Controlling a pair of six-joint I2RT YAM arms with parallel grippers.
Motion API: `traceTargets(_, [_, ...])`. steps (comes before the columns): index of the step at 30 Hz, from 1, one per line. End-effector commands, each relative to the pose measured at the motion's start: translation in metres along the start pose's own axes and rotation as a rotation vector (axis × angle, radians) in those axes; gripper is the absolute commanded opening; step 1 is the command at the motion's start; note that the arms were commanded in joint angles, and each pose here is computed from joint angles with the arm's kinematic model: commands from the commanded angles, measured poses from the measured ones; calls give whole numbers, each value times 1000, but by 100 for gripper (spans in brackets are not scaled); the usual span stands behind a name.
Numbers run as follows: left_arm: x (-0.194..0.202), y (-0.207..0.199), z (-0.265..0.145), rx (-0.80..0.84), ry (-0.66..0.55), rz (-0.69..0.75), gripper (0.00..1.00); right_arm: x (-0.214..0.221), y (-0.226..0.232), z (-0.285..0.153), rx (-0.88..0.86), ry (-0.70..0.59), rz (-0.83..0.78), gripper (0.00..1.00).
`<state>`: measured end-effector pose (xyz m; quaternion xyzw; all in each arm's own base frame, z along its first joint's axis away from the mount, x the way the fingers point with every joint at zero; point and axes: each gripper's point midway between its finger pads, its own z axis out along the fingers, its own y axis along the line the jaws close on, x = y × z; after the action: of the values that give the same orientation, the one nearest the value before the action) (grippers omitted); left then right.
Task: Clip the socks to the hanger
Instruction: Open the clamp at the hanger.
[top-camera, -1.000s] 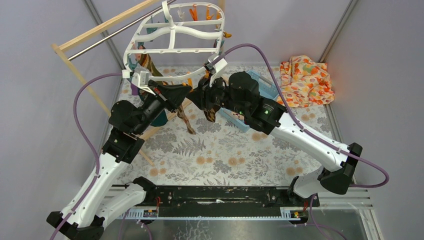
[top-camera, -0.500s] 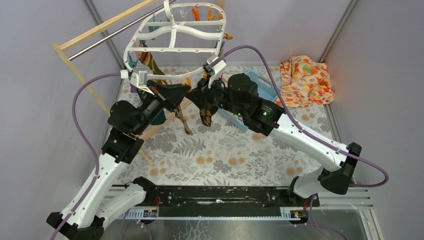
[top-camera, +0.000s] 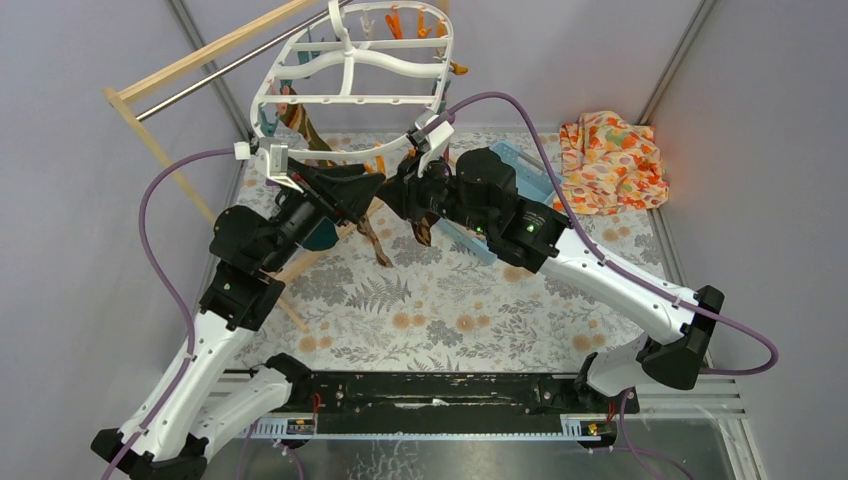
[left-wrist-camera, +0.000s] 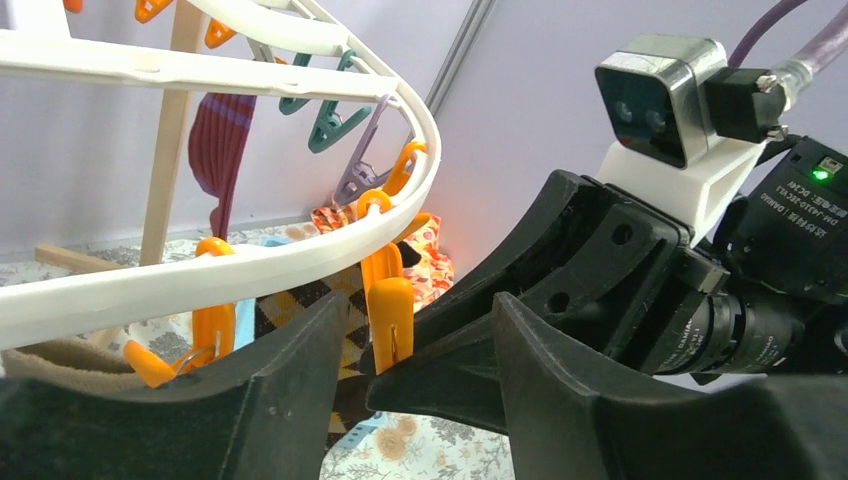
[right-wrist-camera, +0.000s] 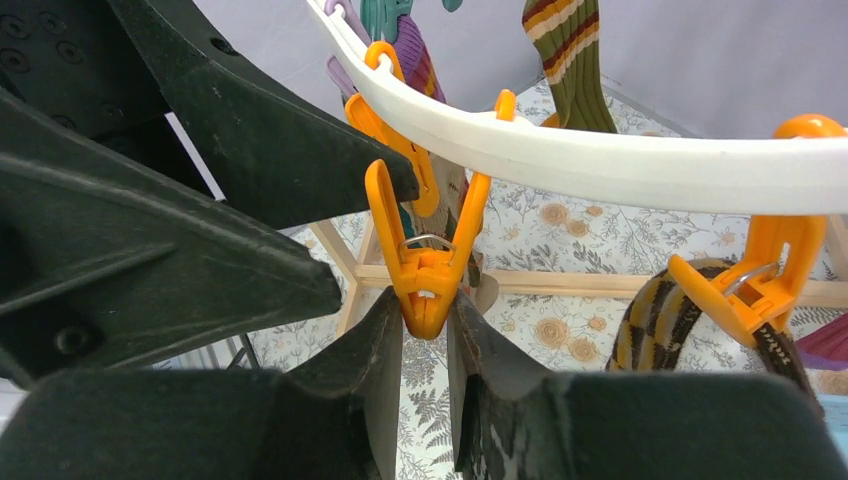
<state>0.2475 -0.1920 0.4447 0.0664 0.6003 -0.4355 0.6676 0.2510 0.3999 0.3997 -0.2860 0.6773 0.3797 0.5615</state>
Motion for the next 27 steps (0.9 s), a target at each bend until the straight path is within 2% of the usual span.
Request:
traceTargets(1, [-20,-6,-5,9,-84,41,67,-37,3,-13,-11,-107,-11,0])
traceTargets(4, [-24,2,-10,-34,-114,50,78,-37,7,-16,-36,-99,-16,0])
traceTargets(9, [-32,12,-6,-108,-130,-2,70,-33,1,-15,-9,-84,-39,0])
traceTargets(14, [-38,25,2,-245,-71,-81,74,-32,-5,-14,22,-82,-54,0])
traceTargets(19, [-49,19,1,-319,-11,-184,72,-32,-10,-15,51,-80,-66,0])
traceTargets(23, [-52,6,2,-294,32,-223,72,-35,-9,-15,46,-84,-63,0])
traceTargets(27, [-52,-23,-4,-124,40,-198,69,-37,3,-17,-15,-84,-45,0])
